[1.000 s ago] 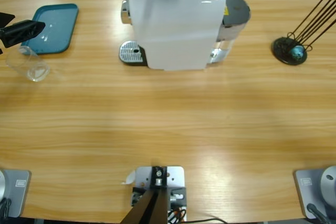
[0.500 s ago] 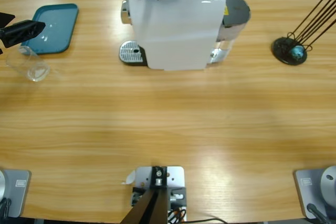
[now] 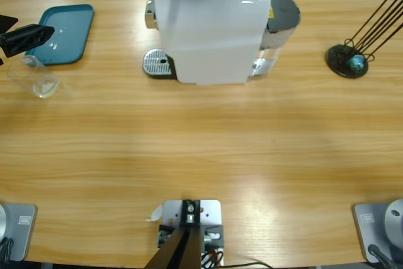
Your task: Pour coffee
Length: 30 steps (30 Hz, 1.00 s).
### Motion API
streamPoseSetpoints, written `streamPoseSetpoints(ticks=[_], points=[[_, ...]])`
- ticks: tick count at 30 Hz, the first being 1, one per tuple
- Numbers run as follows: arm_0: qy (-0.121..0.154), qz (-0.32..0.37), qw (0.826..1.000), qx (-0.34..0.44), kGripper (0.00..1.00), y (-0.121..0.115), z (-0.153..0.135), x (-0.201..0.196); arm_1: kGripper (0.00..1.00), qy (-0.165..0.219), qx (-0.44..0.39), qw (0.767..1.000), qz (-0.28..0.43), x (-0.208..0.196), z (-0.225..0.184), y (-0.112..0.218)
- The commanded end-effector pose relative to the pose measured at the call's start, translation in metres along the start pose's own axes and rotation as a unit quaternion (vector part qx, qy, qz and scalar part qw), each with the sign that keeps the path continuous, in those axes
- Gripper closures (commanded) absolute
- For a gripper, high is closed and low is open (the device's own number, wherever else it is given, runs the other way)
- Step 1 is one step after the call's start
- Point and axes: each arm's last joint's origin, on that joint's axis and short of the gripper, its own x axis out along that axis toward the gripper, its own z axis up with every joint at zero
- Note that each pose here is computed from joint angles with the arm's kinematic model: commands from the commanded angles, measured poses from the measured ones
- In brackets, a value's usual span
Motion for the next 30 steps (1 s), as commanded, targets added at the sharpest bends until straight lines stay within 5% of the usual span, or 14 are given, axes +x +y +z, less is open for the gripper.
streamPoseSetpoints(ticks=[1, 17, 19, 22, 24, 30], points=[[0.023, -0.004, 1.000, 0.005, 0.128, 0.000, -0.012, 0.007, 1.000, 0.046, 0.007, 0.999, -0.004, 0.013, -0.021, -0.002], [0.028, -0.010, 1.000, 0.006, 0.128, -0.002, -0.012, 0.010, 0.994, 0.062, 0.007, 0.998, 0.018, 0.029, -0.026, 0.005], [0.029, -0.010, 1.000, 0.006, 0.128, -0.002, -0.012, 0.010, 0.762, 0.067, 0.009, 0.997, 0.023, 0.031, -0.027, 0.007], [0.029, -0.012, 1.000, 0.006, 0.128, -0.002, -0.013, 0.010, 0.740, 0.068, 0.011, 0.997, 0.024, 0.031, -0.026, 0.008], [0.029, -0.013, 0.999, 0.006, 0.128, -0.002, -0.013, 0.011, 0.589, 0.067, 0.012, 0.997, 0.021, 0.030, -0.025, 0.006], [0.028, -0.013, 1.000, 0.005, 0.128, -0.002, -0.012, 0.010, 0.589, 0.063, 0.012, 0.998, 0.016, 0.028, -0.020, 0.002]])
